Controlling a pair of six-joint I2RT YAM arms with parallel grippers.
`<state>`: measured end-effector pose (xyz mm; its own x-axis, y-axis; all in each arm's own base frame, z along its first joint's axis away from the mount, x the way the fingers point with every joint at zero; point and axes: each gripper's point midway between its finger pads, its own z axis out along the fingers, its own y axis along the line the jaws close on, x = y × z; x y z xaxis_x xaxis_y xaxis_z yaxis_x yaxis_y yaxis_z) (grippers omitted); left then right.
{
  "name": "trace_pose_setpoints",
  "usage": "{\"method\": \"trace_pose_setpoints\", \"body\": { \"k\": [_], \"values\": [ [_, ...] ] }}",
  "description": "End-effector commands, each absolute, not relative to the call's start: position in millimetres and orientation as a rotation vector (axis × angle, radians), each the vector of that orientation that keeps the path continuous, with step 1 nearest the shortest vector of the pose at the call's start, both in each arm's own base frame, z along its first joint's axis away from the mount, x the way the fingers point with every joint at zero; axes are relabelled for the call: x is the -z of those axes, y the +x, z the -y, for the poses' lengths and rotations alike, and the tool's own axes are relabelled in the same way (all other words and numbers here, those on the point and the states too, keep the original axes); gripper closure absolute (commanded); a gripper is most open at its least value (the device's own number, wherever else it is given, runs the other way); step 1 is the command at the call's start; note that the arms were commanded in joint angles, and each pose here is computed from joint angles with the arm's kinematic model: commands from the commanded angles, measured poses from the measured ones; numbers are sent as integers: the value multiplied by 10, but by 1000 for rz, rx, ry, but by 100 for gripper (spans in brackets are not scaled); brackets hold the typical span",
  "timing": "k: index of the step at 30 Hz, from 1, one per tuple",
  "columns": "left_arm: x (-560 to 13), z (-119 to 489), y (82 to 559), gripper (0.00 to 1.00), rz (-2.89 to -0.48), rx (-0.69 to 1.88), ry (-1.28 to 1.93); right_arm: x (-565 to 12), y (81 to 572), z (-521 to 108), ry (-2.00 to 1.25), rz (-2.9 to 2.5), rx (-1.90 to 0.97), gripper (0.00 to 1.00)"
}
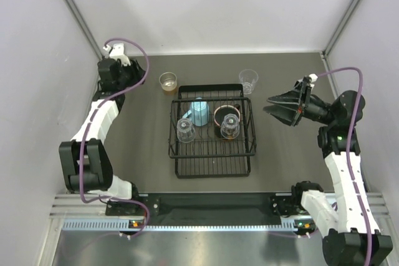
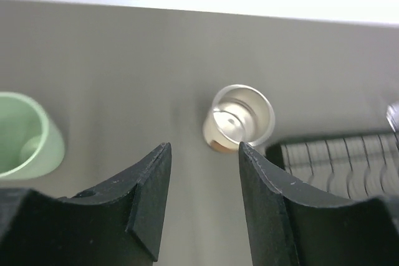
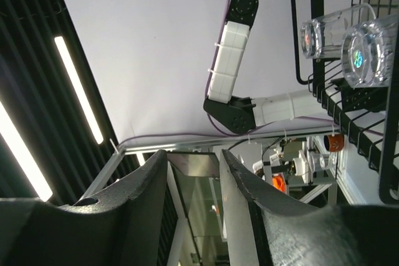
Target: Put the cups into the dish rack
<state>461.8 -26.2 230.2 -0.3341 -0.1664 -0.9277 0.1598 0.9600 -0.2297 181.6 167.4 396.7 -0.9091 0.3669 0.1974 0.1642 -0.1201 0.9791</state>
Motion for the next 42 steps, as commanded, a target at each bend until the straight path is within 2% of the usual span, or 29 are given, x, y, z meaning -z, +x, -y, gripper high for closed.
{"method": "trace_pose_setpoints", "body": {
  "k": [1, 5, 11, 16, 24, 27, 30, 34, 38, 41, 42],
  "values": [
    [-2588, -14, 4814, 48, -1807, 242, -198, -3966, 1913, -1607, 605, -1951, -2108, 61],
    [-2601, -125, 4940, 47, -1816, 229, -334, -3841, 2003, -1538, 671, -1968, -2040, 61],
    [-2236, -36, 5124, 52, -1963, 309, -434, -3671, 2096, -1480, 696, -1994, -1931, 62],
    [-1940, 62, 5194, 53, -2026, 348, -466, -3492, 2200, -1431, 744, -2054, -1789, 62],
    [-1643, 309, 5327, 53, -2087, 448, -501, -3088, 2283, -1020, 553, -2365, -1098, 59],
    [-1586, 402, 5361, 53, -2090, 478, -513, -3064, 2264, -903, 520, -2397, -969, 58],
    [-1560, 420, 5380, 52, -2084, 471, -533, -3027, 2250, -900, 514, -2413, -965, 57],
    [-1662, 237, 5391, 51, -2046, 364, -576, -3002, 2285, -895, 507, -2424, -966, 57],
    [-1863, -91, 5343, 46, -2013, 142, -588, -3044, 2322, -890, 490, -2424, -965, 56],
    [-2047, -379, 5280, 40, -1965, -3, -634, -3069, 2333, -886, 475, -2419, -960, 56],
    [-2105, -518, 5244, 35, -1946, -44, -663, -3075, 2328, -891, 468, -2417, -964, 56]
  ]
}}
